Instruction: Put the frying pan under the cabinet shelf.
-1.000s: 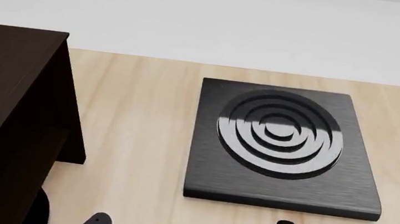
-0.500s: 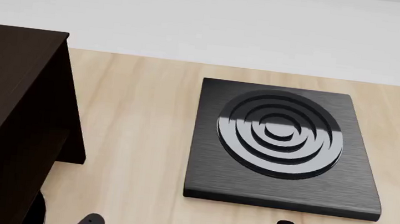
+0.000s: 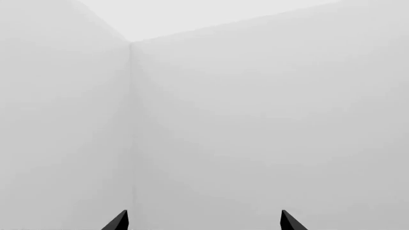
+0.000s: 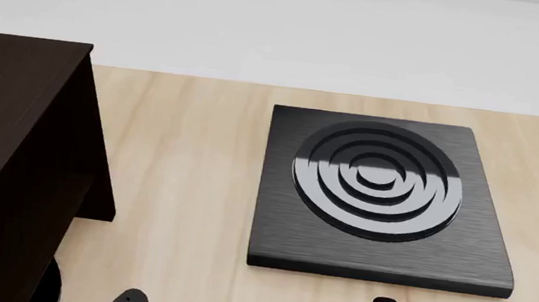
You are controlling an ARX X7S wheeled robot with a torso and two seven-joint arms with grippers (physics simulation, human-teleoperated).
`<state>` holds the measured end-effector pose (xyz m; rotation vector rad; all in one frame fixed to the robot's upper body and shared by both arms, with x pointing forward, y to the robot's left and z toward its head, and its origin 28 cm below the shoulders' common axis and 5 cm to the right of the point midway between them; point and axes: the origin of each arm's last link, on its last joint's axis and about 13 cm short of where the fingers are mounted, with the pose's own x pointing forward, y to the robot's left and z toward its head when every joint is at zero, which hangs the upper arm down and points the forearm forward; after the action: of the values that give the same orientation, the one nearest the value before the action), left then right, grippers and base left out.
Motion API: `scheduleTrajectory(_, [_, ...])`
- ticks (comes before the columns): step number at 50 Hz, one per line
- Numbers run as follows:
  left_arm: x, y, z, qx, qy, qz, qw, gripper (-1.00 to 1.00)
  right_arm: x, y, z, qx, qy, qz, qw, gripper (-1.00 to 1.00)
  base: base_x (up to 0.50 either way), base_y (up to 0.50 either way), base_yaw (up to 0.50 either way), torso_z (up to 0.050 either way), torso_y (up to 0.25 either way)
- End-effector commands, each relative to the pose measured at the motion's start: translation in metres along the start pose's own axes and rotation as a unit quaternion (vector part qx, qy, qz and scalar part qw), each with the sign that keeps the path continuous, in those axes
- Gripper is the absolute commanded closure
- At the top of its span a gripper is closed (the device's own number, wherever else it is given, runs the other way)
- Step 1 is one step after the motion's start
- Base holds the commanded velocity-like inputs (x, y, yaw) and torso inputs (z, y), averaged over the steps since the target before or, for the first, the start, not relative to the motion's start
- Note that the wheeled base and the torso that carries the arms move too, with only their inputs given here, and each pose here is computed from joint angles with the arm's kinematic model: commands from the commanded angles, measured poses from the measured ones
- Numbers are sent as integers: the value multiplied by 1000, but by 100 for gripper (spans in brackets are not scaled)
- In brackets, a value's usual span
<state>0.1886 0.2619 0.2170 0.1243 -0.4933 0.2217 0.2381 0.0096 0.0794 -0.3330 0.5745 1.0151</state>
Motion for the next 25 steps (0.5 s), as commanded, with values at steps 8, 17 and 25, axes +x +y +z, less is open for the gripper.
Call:
scheduleTrajectory(8, [-5,1,1,-4,0,1,1000,-100,-32,6,-2,-22,0,-55,998,-100,0,0,0,0,0])
scheduleTrajectory(17, [-9,3,3,-8,-3,2,1000,-100,-60,20,2,-35,-19,-71,997,-100,0,0,0,0,0])
scheduleTrajectory(25, [-12,5,6,-8,-5,4,1000,-100,-81,34,1,-43,-35,-76,996,-100,0,0,0,0,0])
